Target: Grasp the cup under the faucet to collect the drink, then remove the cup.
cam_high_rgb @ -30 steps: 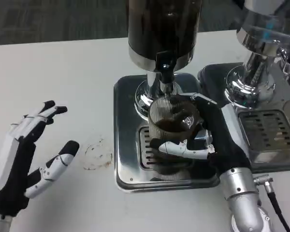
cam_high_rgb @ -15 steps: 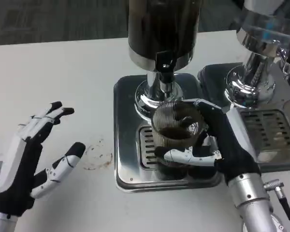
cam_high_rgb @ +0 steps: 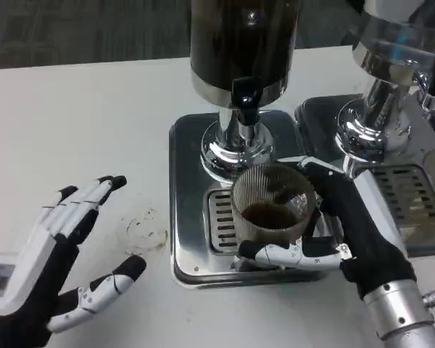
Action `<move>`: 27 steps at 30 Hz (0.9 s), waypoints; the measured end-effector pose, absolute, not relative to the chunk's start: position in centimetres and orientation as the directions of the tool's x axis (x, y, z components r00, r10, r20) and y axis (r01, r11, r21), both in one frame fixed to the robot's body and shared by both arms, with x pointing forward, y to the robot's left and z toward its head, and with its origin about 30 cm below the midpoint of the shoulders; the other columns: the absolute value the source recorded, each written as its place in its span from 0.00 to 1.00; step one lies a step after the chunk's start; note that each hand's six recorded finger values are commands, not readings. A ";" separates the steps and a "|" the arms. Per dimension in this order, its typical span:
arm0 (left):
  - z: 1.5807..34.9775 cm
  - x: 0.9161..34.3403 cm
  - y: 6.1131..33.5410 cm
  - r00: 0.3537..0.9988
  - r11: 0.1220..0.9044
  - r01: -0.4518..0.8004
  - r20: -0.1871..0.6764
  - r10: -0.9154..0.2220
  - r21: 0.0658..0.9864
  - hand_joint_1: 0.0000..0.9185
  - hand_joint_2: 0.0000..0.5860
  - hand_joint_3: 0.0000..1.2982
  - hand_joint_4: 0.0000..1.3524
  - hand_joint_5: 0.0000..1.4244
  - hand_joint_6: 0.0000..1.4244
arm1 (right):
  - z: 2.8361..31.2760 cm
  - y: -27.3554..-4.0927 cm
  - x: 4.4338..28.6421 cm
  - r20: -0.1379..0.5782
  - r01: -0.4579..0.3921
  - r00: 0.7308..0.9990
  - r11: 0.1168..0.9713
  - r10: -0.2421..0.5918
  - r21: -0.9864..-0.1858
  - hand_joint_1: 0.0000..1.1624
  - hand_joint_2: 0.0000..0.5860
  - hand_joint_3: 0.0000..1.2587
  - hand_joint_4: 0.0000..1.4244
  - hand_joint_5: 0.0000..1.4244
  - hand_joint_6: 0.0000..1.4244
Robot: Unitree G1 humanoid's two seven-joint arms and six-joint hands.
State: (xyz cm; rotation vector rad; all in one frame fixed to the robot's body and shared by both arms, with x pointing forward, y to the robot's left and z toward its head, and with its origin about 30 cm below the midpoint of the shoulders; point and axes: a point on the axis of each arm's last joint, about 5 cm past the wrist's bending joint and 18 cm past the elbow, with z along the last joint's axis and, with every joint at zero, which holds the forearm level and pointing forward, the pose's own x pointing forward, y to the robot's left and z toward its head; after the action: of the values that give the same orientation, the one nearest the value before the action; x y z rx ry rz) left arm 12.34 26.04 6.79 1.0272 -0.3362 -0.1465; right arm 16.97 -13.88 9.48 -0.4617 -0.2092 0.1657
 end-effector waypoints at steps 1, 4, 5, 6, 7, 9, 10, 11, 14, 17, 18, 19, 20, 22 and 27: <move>6.9 12.0 26.2 0.940 0.506 -0.033 0.198 -0.277 0.862 0.00 0.30 0.05 0.00 0.06 0.04 | 9.6 -14.0 16.8 0.162 -0.117 0.964 0.883 0.211 -0.454 0.92 0.11 0.57 0.58 0.64 0.77; 7.1 11.4 26.3 0.942 0.486 -0.024 0.183 -0.282 0.873 0.00 0.30 0.00 0.00 0.03 0.01 | 9.8 -14.2 16.4 0.156 -0.134 0.961 0.878 0.228 -0.460 0.92 0.12 0.57 0.59 0.64 0.77; 7.2 11.2 26.4 0.942 0.475 -0.022 0.178 -0.286 0.880 0.00 0.29 0.00 0.00 0.01 0.00 | 9.9 -14.3 16.3 0.154 -0.138 0.961 0.877 0.232 -0.460 0.92 0.12 0.57 0.59 0.64 0.77; 7.3 11.0 26.4 0.941 0.464 -0.021 0.174 -0.289 0.886 0.00 0.29 0.00 0.00 0.00 0.00 | 10.0 -14.3 16.1 0.152 -0.142 0.960 0.876 0.235 -0.461 0.92 0.12 0.57 0.59 0.64 0.77; 7.4 10.6 26.5 0.943 0.452 -0.018 0.166 -0.289 0.892 0.00 0.29 0.00 0.00 0.00 0.00 | 10.1 -14.3 15.8 0.152 -0.144 0.959 0.876 0.238 -0.461 0.92 0.12 0.57 0.59 0.64 0.77; 7.5 10.0 26.6 0.946 0.440 -0.012 0.152 -0.285 0.898 0.00 0.28 0.00 0.00 0.00 0.00 | 10.3 -14.3 15.6 0.156 -0.144 0.958 0.876 0.239 -0.459 0.92 0.12 0.57 0.59 0.64 0.77; 7.5 9.6 26.6 0.948 0.432 -0.007 0.143 -0.284 0.902 0.00 0.28 0.00 0.00 0.00 0.00 | 10.5 -14.3 15.4 0.160 -0.142 0.958 0.878 0.238 -0.458 0.92 0.12 0.57 0.59 0.64 0.77; 7.6 9.1 26.7 0.950 0.419 0.001 0.129 -0.283 0.908 0.00 0.28 0.00 0.00 0.00 0.00 | 10.7 -14.4 15.2 0.166 -0.140 0.957 0.879 0.239 -0.456 0.92 0.12 0.57 0.59 0.64 0.77; 7.7 8.3 26.8 0.957 0.396 0.028 0.089 -0.274 0.918 0.00 0.28 0.00 0.00 0.00 0.00 | 11.1 -14.3 14.6 0.171 -0.150 0.953 0.877 0.252 -0.456 0.92 0.12 0.57 0.59 0.64 0.77; 7.8 7.6 26.7 0.962 0.368 0.072 0.033 -0.272 0.927 0.00 0.27 0.00 0.00 0.00 0.00 | 11.4 -14.4 14.1 0.169 -0.171 0.946 0.871 0.275 -0.462 0.92 0.12 0.57 0.59 0.64 0.77; 7.8 7.5 26.7 0.962 0.362 0.084 0.019 -0.271 0.928 0.00 0.27 0.00 0.00 0.00 0.00 | 11.4 -14.4 14.1 0.169 -0.176 0.945 0.871 0.280 -0.459 0.92 0.12 0.57 0.59 0.64 0.77; 7.9 7.3 26.6 0.963 0.355 0.094 0.005 -0.269 0.930 0.00 0.27 0.00 0.00 0.00 0.00 | 11.5 -14.4 14.0 0.168 -0.181 0.944 0.871 0.284 -0.456 0.92 0.12 0.57 0.59 0.64 0.77; 8.0 7.1 26.5 0.963 0.345 0.104 -0.008 -0.270 0.933 0.00 0.27 0.00 0.00 0.00 0.00 | 11.6 -14.4 13.9 0.169 -0.184 0.943 0.870 0.288 -0.457 0.91 0.12 0.57 0.59 0.64 0.77; 8.0 6.7 26.4 0.962 0.330 0.123 -0.031 -0.272 0.936 0.00 0.27 0.00 0.00 0.00 0.00 | 11.8 -14.4 13.6 0.173 -0.189 0.939 0.868 0.296 -0.458 0.91 0.12 0.57 0.59 0.64 0.77; 7.8 5.9 26.3 0.965 0.320 0.151 -0.069 -0.255 0.935 0.00 0.26 0.00 0.00 0.00 0.00 | 11.8 -14.6 13.2 0.150 -0.223 0.933 0.852 0.328 -0.474 0.91 0.12 0.57 0.59 0.64 0.78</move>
State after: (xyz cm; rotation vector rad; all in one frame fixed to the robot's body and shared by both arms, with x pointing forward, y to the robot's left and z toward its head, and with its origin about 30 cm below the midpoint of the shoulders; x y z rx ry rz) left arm 5.88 26.35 7.83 1.2162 -0.0970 -0.2675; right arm 13.22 -14.64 11.76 -0.4689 -0.2304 0.2925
